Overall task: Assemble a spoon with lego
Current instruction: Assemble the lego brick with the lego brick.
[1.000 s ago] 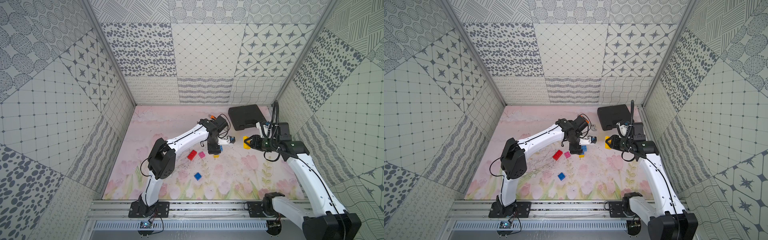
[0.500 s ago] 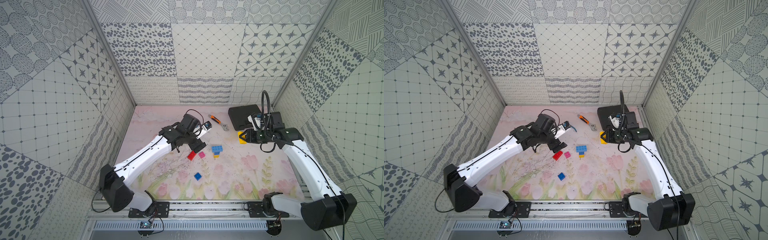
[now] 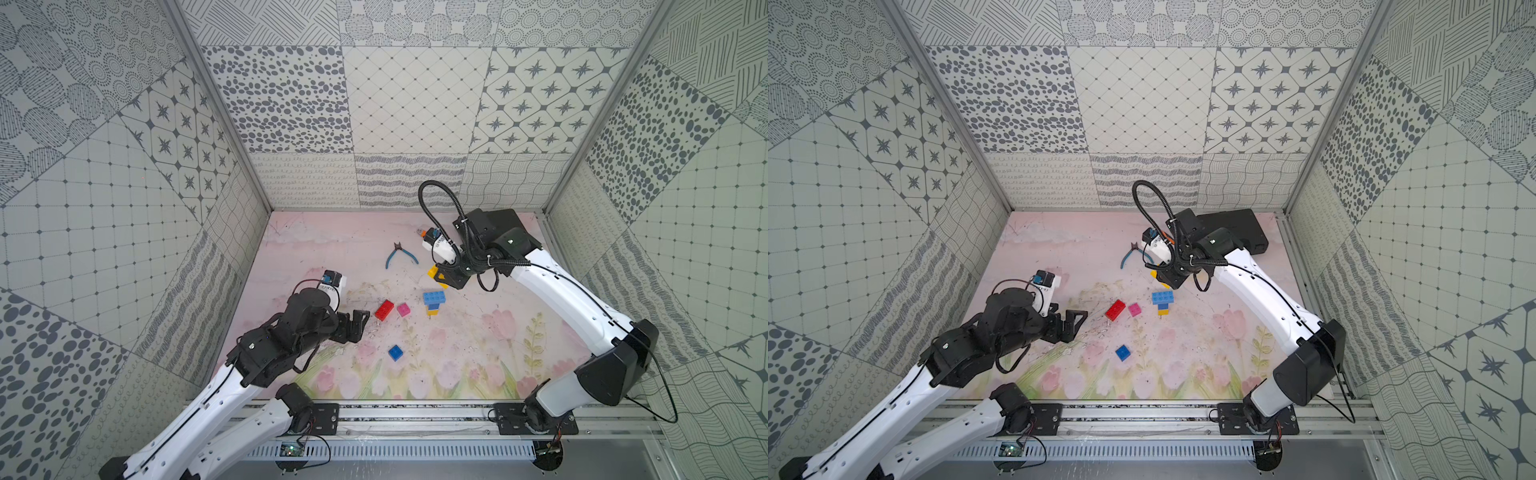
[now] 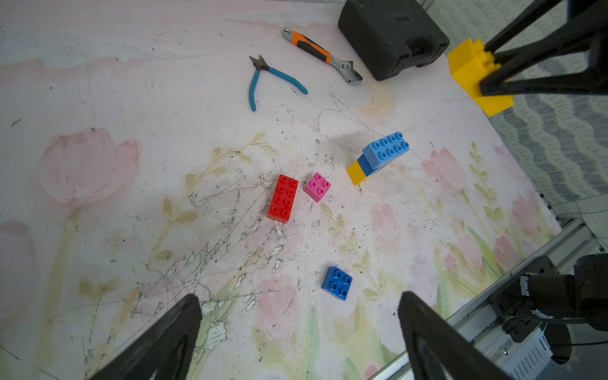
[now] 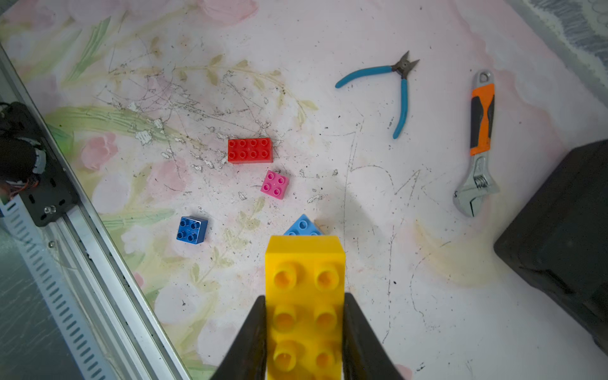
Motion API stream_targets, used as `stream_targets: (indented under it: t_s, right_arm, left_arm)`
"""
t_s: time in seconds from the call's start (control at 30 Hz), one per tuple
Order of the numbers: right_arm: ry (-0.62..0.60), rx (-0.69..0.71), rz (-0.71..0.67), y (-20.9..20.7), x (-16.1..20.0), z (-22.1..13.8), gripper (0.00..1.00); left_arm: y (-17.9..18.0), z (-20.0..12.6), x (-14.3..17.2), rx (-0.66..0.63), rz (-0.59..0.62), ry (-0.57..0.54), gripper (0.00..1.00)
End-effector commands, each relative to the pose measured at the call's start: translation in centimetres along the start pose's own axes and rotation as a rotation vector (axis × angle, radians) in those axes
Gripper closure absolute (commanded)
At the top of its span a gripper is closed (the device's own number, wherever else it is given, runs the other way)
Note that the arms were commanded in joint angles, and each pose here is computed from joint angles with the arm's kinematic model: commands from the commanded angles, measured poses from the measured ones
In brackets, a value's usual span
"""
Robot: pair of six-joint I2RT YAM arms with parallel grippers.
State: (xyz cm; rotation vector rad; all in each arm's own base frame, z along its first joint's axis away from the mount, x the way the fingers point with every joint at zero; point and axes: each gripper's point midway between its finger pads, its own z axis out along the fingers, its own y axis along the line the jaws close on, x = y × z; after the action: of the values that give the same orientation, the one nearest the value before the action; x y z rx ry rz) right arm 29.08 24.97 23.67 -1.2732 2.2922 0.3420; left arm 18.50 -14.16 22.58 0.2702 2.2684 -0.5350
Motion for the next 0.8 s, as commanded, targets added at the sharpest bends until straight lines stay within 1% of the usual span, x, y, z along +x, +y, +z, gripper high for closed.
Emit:
stream_targets:
  t_s: [0.0,0.13,0.27,0.33,0.47,0.63,0.77]
  right_arm:
    - [0.023,0.020,-0.249,-0.4,-0.4,0.9,0.97]
    - [0.023,-0.007,-0.410,0.0,-0.8,2.5,1.00]
    - [0.073,-0.038,-0.525,1.1,-0.7,3.4,1.00]
    - [0.092,-0.048,-0.574,1.9,0.0,3.8,0.96]
    - [0.125,-0.046,-0.594,2.6,0.6,4.3,0.94]
    - [0.194,-0.064,-0.632,2.8,2.3,6.0,0.95]
    - [0.194,-0.074,-0.635,2.9,2.5,6.6,0.95]
  left_arm:
    - [1.7,-0.1,2.6,-0.041,-0.210,0.017,0.02]
    - [2.1,0.6,3.7,-0.061,-0.183,0.064,0.02]
    - [2.1,0.8,3.6,-0.058,-0.163,0.057,0.02]
    - [2.1,0.8,3.5,-0.059,-0.146,0.047,0.02]
    - [2.1,1.1,3.4,-0.060,-0.125,0.048,0.02]
    - [2.1,1.7,3.6,-0.067,-0.106,0.066,0.02]
    - [2.4,1.9,3.7,-0.082,-0.091,0.066,0.02]
